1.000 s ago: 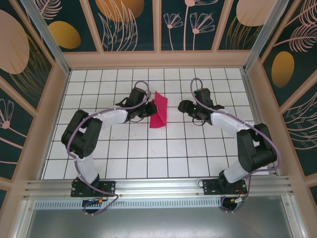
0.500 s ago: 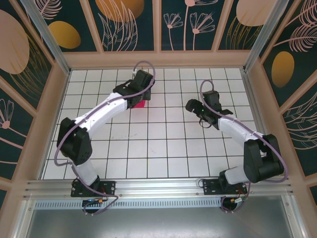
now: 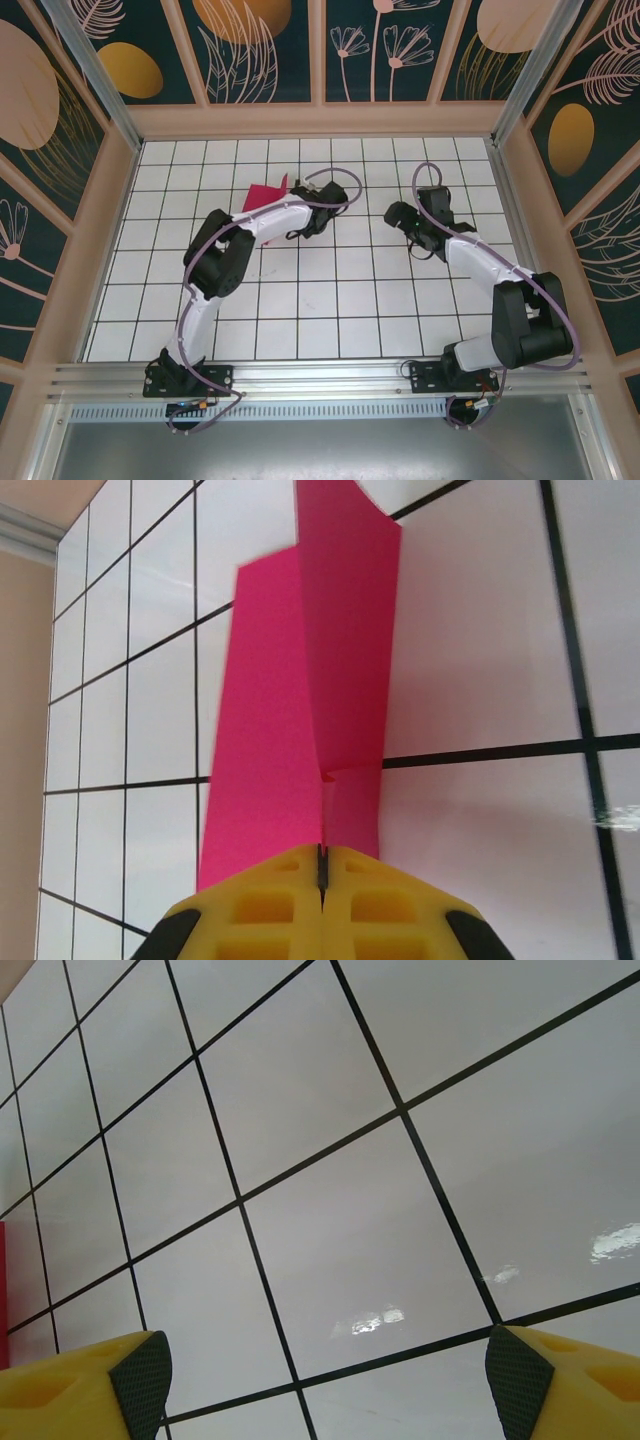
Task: Fold a paper plane with a square sheet of paper (pick it up from the middle)
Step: Turn over the paper at the center of the table, then move the paper to the center of the table.
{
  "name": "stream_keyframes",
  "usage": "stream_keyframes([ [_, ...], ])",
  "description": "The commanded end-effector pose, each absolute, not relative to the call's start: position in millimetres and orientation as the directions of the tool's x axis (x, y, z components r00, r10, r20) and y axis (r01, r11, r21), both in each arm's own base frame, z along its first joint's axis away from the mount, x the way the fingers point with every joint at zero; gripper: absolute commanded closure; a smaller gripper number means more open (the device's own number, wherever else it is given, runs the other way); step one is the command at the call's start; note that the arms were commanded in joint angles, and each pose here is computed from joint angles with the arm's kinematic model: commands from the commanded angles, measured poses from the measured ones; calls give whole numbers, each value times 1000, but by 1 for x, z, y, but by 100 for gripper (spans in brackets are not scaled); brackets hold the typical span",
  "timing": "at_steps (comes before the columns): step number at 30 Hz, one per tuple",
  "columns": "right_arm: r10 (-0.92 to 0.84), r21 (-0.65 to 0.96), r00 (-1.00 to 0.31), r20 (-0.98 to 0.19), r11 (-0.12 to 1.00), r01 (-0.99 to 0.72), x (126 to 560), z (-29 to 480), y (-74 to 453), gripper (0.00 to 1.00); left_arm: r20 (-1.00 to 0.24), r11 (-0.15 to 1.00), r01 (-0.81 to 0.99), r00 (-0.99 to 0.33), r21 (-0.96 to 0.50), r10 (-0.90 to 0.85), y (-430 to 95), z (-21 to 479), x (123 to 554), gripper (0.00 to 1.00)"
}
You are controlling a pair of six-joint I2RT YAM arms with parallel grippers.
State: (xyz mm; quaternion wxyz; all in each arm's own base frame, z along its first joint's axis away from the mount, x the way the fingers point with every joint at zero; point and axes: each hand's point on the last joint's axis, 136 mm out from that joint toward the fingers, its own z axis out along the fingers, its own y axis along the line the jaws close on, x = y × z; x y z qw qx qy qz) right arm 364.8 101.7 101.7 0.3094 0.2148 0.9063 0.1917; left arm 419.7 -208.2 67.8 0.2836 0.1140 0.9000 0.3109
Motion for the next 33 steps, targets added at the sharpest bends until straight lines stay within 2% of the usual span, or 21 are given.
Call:
stream_keyframes([
  [1,534,479,-698,-477,824,302,359,104,92,16,-473,777,17,-785,629,400,-229,65,419,99],
  [8,557,473,-685,-470,814,337,359,102,82,16,-462,859,106,-806,501,369,-268,29,403,95],
  [13,578,485,-670,-465,800,353,358,104,75,16,-459,909,154,-823,386,334,-286,22,397,86],
  [19,585,503,-671,-456,791,348,358,106,76,16,-496,956,247,-817,161,294,-323,51,389,62],
  [21,583,508,-674,-454,790,342,359,108,77,16,-534,956,294,-804,25,261,-344,78,384,54],
  [25,579,523,-678,-452,788,325,360,111,81,16,-640,886,397,-751,-238,165,-378,154,371,32],
  [28,571,546,-692,-442,783,298,362,113,88,16,-693,862,402,-716,-309,86,-375,191,370,20],
  [33,507,601,-756,-414,776,191,366,116,119,17,-686,878,282,-724,-388,-71,-334,202,382,12],
])
